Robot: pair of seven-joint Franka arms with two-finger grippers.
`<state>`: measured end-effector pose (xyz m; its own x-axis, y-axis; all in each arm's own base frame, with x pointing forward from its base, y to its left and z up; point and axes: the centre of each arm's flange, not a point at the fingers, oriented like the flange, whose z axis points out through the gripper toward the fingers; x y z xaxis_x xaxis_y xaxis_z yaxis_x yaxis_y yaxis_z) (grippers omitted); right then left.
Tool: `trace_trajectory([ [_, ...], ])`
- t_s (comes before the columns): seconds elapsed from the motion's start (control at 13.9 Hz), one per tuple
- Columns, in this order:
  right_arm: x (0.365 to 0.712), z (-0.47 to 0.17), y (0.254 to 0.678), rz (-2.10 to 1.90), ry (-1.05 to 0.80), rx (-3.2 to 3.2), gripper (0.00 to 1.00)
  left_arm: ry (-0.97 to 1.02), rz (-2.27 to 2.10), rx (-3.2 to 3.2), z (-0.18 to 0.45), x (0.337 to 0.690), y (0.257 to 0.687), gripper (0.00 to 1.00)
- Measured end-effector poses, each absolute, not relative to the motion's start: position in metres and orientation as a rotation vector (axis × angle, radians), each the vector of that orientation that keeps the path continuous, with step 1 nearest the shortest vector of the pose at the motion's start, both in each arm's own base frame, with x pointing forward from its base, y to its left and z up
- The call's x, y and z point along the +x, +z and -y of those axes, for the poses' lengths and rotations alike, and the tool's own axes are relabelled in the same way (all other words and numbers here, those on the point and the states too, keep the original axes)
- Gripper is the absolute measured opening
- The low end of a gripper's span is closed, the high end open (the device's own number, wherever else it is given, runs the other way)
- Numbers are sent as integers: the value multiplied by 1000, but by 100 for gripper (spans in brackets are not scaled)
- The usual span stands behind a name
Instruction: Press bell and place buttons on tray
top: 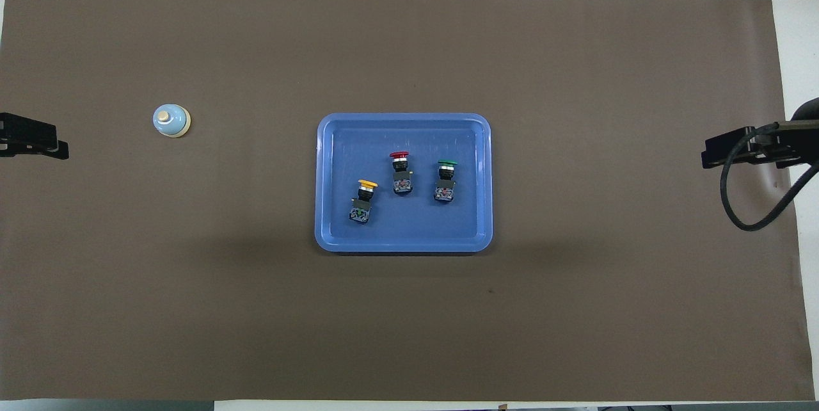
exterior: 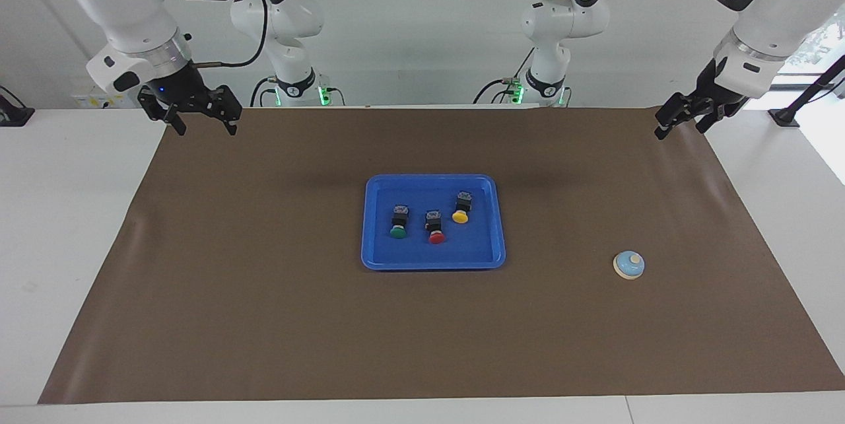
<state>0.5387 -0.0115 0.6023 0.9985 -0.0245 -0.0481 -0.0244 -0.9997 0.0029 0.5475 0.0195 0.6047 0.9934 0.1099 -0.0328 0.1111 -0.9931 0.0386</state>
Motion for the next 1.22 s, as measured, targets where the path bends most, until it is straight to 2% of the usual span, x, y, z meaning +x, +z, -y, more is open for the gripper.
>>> trace_trajectory([
  [0.5, 539, 12, 602, 38, -76, 3138, 100, -112, 73, 3094, -14, 543, 600, 100],
  [1.22, 539, 12, 602, 38, -76, 3138, 100, -163, 98, 3089, -10, 539, 598, 100],
])
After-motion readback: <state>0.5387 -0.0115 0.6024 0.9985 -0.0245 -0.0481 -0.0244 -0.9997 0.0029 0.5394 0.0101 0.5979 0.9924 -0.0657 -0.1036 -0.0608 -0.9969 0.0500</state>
